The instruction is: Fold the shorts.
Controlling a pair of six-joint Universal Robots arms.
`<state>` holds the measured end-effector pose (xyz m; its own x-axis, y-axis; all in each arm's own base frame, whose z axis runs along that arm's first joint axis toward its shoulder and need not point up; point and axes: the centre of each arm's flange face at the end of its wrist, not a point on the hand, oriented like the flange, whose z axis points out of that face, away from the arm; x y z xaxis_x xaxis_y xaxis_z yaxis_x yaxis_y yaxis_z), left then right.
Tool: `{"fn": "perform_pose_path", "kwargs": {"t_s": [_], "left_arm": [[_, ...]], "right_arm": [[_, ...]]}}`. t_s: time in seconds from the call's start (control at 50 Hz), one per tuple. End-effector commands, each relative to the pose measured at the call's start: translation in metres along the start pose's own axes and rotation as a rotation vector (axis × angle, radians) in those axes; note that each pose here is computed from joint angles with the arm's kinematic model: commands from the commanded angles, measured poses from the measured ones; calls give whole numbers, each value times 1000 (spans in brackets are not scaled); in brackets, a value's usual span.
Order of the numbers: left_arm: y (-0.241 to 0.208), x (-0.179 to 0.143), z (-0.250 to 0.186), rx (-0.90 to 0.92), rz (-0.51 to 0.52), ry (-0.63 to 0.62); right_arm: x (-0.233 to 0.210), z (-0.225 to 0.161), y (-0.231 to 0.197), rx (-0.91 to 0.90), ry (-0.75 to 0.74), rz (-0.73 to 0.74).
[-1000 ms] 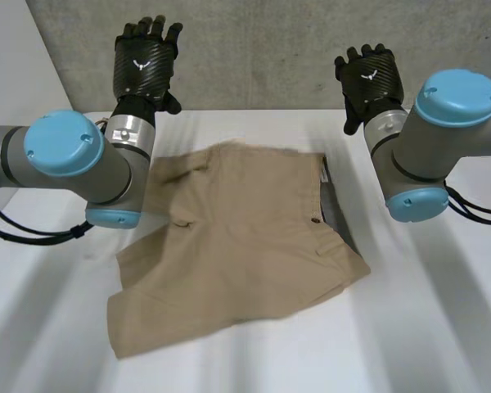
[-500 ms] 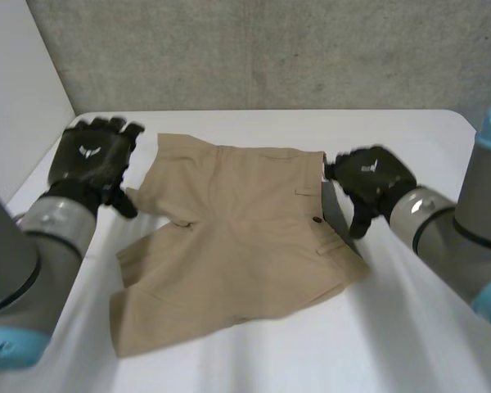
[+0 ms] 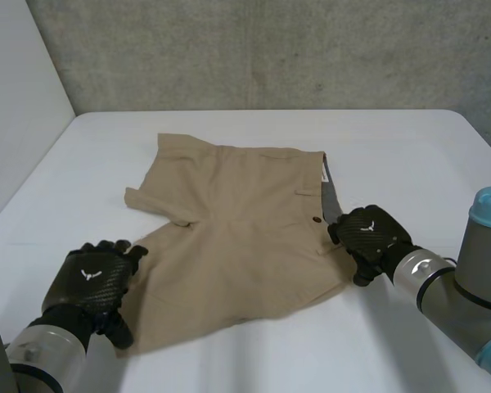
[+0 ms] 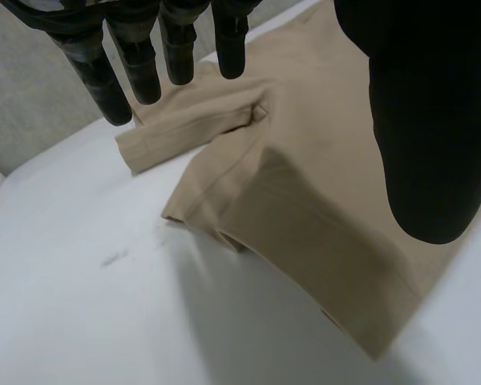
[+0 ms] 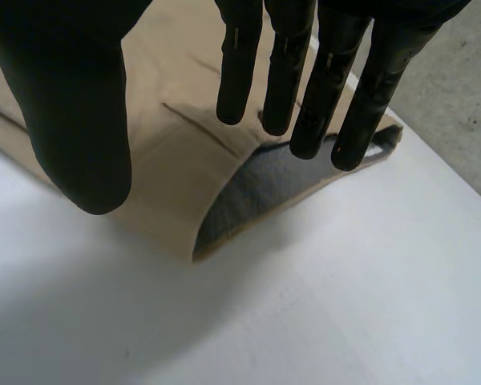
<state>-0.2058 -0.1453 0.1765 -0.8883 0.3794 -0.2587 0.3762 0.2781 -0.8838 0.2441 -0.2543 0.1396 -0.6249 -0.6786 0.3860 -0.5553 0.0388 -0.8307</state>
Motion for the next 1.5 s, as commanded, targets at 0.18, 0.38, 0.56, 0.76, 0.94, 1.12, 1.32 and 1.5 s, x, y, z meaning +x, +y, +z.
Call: {"fn": "perform_pose_path", "kwargs": {"t_s": [0.18,0.38,0.56,0.76,0.94,1.12,1.32,1.5], "left_arm": [[10,3,4,-43,9,11],[17,5,1,-67,17,23],[28,17,1,-102,43,67],[36,19,15,-112,48,45],[37,20,31,-100,47,15],[31,21,38,-67,49,10],[-16,5,-4,48,26,3],[-39,-3,-60,-12,51,123]], "right_arm": [[-1,11,11,-31,-13,2],[-1,15,6,-6,-18,9],[4,11,-5,31,3,53],[10,8,-11,46,23,131],[10,8,-10,44,30,131],[10,7,-10,35,36,129],[11,-25,-33,-12,8,107],[6,-75,-48,-196,-127,-45]]}}
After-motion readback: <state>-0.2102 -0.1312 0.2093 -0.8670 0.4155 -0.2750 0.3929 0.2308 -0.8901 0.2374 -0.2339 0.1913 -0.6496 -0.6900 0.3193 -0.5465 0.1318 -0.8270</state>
